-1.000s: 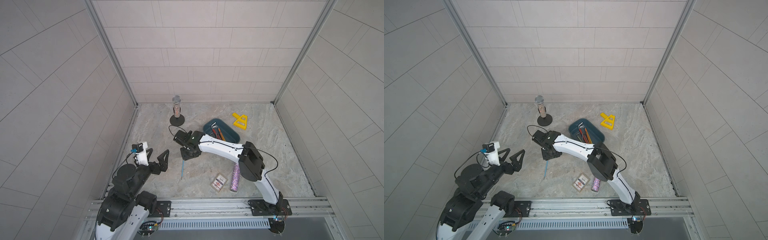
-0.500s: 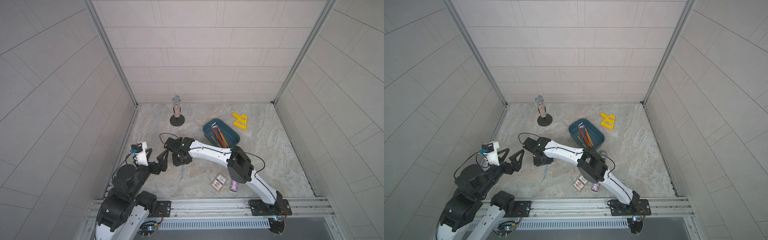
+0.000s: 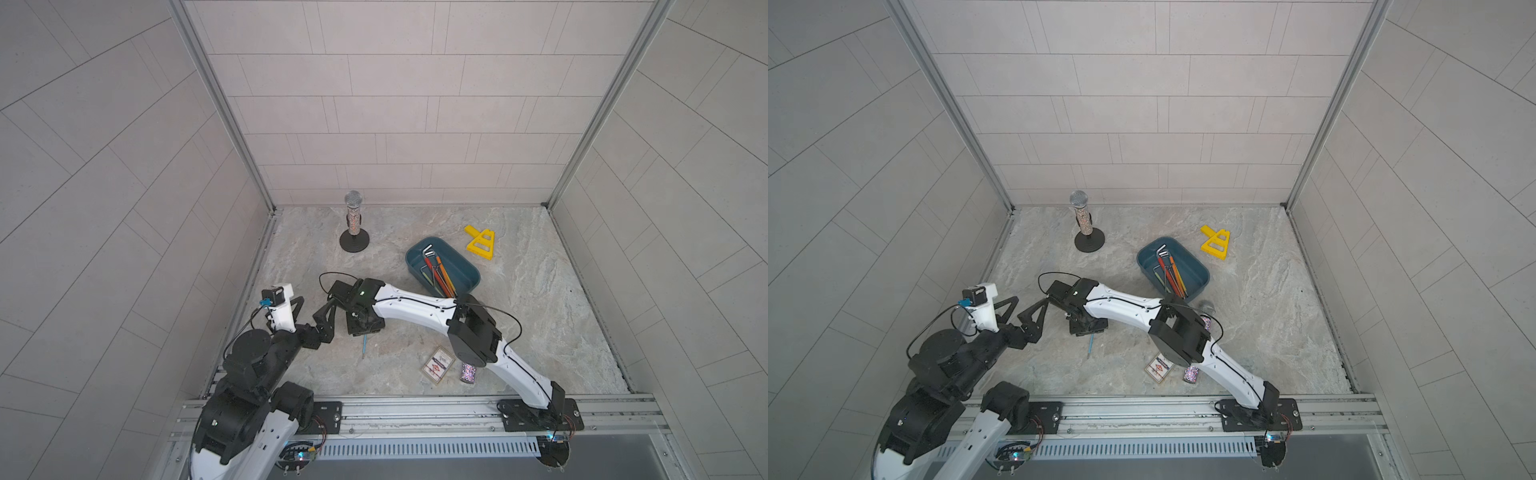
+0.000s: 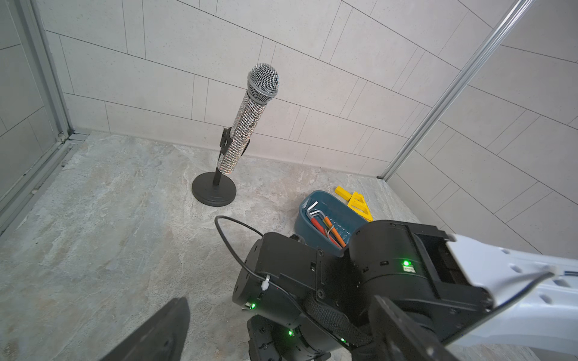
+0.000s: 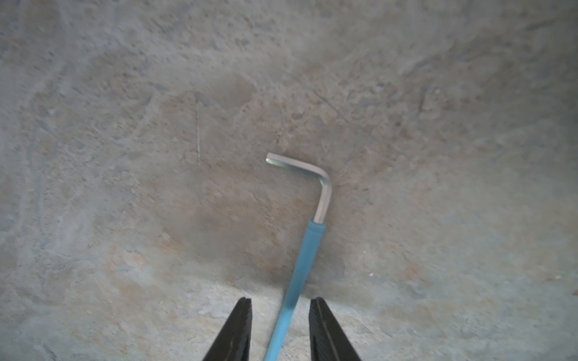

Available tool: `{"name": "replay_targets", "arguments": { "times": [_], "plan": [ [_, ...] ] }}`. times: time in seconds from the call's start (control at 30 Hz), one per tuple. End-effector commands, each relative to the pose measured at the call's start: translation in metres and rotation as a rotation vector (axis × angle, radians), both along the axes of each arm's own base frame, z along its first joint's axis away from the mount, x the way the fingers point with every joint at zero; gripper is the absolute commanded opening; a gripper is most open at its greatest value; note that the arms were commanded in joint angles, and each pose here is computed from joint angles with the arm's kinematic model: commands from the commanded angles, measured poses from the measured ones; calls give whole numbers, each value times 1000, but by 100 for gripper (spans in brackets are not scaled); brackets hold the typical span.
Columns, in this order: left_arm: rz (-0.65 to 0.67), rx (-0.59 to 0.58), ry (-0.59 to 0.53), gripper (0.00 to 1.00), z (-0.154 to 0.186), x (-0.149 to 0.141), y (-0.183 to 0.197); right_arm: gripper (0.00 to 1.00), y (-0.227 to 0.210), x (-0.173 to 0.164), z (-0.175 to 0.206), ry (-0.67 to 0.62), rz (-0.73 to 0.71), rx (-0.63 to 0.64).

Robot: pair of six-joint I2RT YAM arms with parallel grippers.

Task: Put the hex key on the desktop into the storage box
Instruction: Pick up the Allen key from the center of the board.

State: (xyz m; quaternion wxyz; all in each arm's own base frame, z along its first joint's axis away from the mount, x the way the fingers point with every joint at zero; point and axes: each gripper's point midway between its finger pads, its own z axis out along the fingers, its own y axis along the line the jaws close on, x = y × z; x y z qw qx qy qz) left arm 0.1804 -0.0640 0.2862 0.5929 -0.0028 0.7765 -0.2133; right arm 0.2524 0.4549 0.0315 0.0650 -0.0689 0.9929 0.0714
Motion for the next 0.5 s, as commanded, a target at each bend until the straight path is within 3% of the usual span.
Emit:
{"name": "replay_targets", "arguments": {
  "times": [0.0, 0.17, 0.47],
  "plan": [
    [7, -7, -12, 97, 2, -1, 1, 33, -13, -3, -18, 17, -24, -77],
    [5, -7, -12, 97, 2, 0, 1, 30, -16, -1, -21, 15, -38, -87],
    [6, -8, -13, 97, 2, 0, 1, 15, -21, 2, -24, 18, -74, -100]
  ]
}}
